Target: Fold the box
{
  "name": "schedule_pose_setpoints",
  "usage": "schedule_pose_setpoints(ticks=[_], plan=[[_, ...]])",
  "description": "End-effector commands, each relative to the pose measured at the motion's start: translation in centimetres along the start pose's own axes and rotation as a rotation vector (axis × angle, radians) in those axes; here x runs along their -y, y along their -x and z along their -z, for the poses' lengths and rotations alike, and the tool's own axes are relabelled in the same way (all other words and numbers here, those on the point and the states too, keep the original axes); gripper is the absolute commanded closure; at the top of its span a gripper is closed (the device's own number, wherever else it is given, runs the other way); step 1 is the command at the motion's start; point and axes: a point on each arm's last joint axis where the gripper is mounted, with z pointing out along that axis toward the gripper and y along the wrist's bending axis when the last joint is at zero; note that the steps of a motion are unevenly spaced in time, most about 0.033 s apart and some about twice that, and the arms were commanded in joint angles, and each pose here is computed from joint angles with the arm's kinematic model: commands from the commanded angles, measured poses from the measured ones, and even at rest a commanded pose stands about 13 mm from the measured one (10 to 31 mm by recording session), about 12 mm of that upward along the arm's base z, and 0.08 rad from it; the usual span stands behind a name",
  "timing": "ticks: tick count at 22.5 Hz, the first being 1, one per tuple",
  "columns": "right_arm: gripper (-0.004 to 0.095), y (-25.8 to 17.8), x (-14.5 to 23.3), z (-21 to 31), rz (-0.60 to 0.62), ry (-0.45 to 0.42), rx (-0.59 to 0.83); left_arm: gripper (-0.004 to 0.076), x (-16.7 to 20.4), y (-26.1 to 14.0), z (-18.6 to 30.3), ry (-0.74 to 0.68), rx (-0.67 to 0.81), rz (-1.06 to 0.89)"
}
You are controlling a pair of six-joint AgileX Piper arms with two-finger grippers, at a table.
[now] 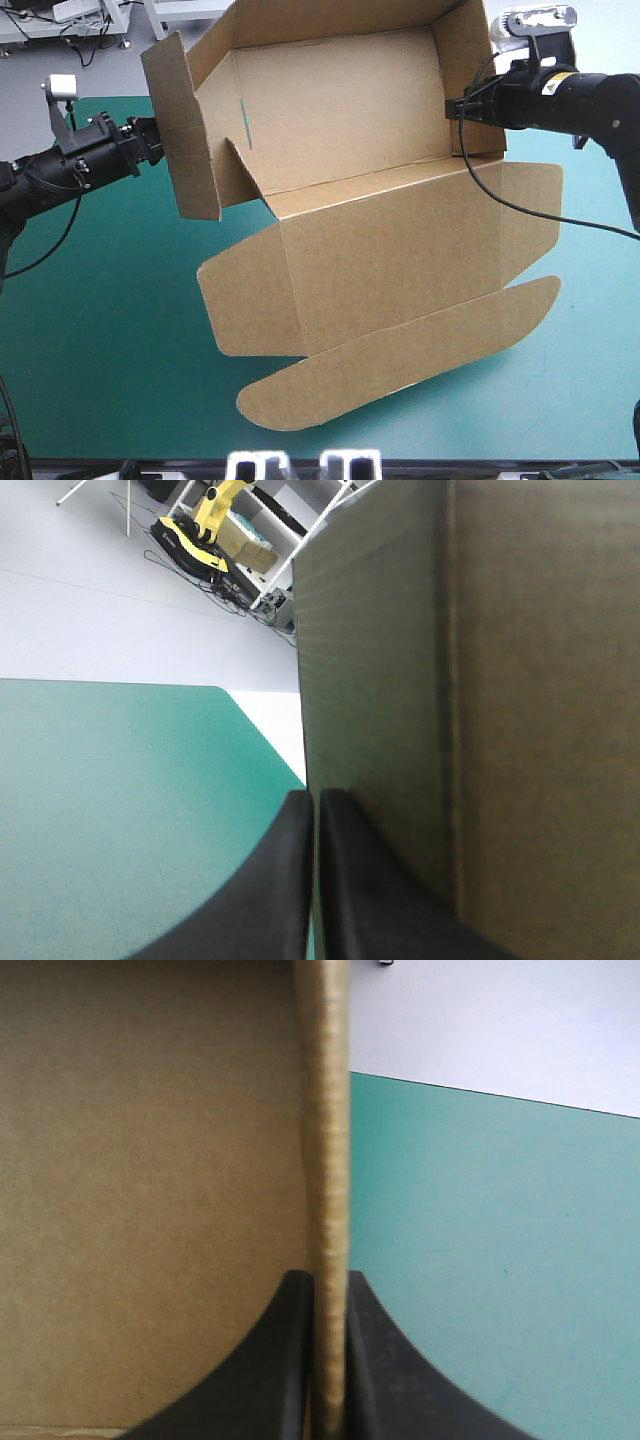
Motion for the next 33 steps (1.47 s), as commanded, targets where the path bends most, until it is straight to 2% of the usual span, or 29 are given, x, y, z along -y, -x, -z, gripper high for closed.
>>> schedule_pose_setpoints(ticks=[1, 5, 9, 14, 19, 25, 29, 33], plan=[[0.0908, 1.7, -0.3, 2.7, 0.017, -0.021, 0.165, 0.0708, 3.4, 0.7, 0.4, -0.15, 0.019, -0.013], [0.0908, 1.8, -0.1, 2.7, 0.032, -0.043, 0.17, 0.0708, 4.6, 0.7, 0.7, -0.158, 0.026, -0.043], [0.0908, 2.0, -0.5, 2.7, 0.015, 0.003, 0.193, 0.0708, 5.0, 0.6, 0.7, -0.165, 0.022, -0.047], [0.0908, 1.9, -0.5, 2.7, 0.022, -0.002, 0.184, 0.071, 7.2, -0.4, -0.4, -0.257, -0.019, -0.076], [0.0908, 1.9, -0.9, 2.7, 0.003, 0.04, 0.181, 0.0711, 7.0, -0.8, -0.6, -0.226, -0.058, -0.097], [0.0908, 1.5, -0.7, 3.5, 0.015, -0.009, 0.153, 0.0711, 7.4, 1.4, 0.9, -0.262, 0.106, -0.142], [0.0908, 1.6, -0.8, 6.1, 0.035, -0.067, 0.196, 0.0711, 6.6, 3.6, 3.3, -0.161, 0.199, -0.188], [0.0908, 1.3, -1.4, 9.1, 0.047, -0.075, 0.233, 0.071, 4.5, 4.9, 5.5, -0.037, 0.253, -0.191]])
